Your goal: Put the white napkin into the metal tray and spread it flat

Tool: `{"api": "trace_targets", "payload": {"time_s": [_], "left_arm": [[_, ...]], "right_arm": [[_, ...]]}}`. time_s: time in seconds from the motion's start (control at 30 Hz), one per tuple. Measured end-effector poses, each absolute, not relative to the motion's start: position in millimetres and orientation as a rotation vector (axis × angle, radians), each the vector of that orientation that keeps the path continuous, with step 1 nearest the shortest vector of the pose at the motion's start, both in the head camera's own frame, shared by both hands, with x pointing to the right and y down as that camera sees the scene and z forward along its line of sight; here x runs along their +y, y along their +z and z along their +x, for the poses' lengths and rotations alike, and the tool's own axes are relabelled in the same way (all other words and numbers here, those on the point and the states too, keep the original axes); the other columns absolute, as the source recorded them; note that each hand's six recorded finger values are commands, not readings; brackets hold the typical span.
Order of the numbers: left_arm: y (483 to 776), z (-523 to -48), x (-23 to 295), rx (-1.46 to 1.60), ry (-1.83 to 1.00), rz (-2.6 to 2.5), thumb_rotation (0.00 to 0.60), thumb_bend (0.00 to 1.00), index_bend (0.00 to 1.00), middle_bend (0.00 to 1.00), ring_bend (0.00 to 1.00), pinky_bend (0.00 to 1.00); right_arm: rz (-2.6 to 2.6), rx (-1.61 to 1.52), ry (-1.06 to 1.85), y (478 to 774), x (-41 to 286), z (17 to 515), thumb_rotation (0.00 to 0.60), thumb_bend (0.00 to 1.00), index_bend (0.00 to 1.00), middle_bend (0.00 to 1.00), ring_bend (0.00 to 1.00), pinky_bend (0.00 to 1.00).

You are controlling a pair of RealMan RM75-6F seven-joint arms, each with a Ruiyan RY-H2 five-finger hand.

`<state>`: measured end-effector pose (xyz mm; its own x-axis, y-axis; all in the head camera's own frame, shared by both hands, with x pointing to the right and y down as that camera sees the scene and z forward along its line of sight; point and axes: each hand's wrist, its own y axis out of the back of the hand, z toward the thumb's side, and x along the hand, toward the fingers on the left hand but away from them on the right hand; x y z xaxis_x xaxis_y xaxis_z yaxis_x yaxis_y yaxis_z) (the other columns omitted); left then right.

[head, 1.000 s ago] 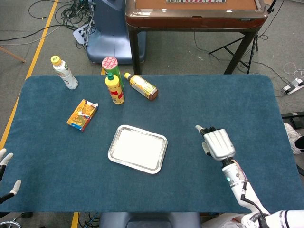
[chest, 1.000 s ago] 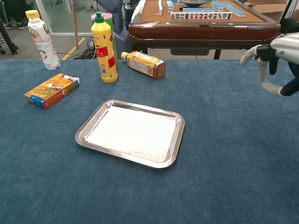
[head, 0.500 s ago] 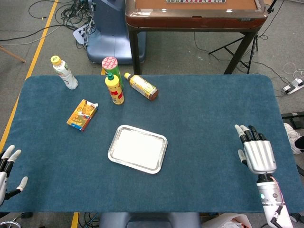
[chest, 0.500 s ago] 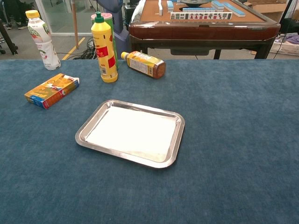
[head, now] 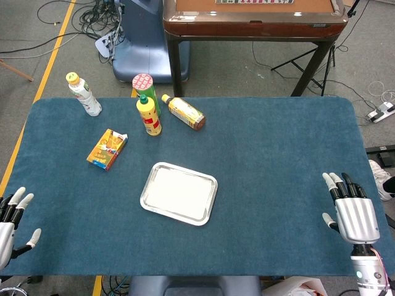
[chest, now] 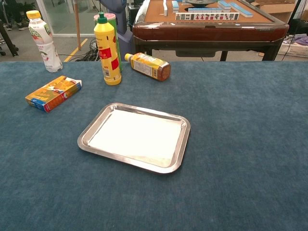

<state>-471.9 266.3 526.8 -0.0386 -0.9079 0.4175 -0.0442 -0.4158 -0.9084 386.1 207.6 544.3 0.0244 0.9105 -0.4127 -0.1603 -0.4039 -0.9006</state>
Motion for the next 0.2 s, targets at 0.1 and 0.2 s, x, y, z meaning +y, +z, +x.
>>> {"api": "trace_targets", "payload": {"time_s": [0.1, 0.2], "left_arm": [[526.8, -471.6, 266.9, 1.035, -1.542, -1.526, 0.600, 0.29, 0.11, 0.03, 0.01, 0.00], [526.8, -471.6, 267.2, 1.034, -1.543, -1.525, 0.600, 0.29, 0.11, 0.03, 0.01, 0.00]], "right_arm": [[-1.419, -0.816, 1.533, 545.1, 208.4, 385.9, 0.600, 0.09, 0.12, 0.15, 0.08, 0.26], [-1.425, -0.810, 1.533, 546.6, 209.2, 385.3, 0.600, 0.09, 0.12, 0.15, 0.08, 0.26]]}}
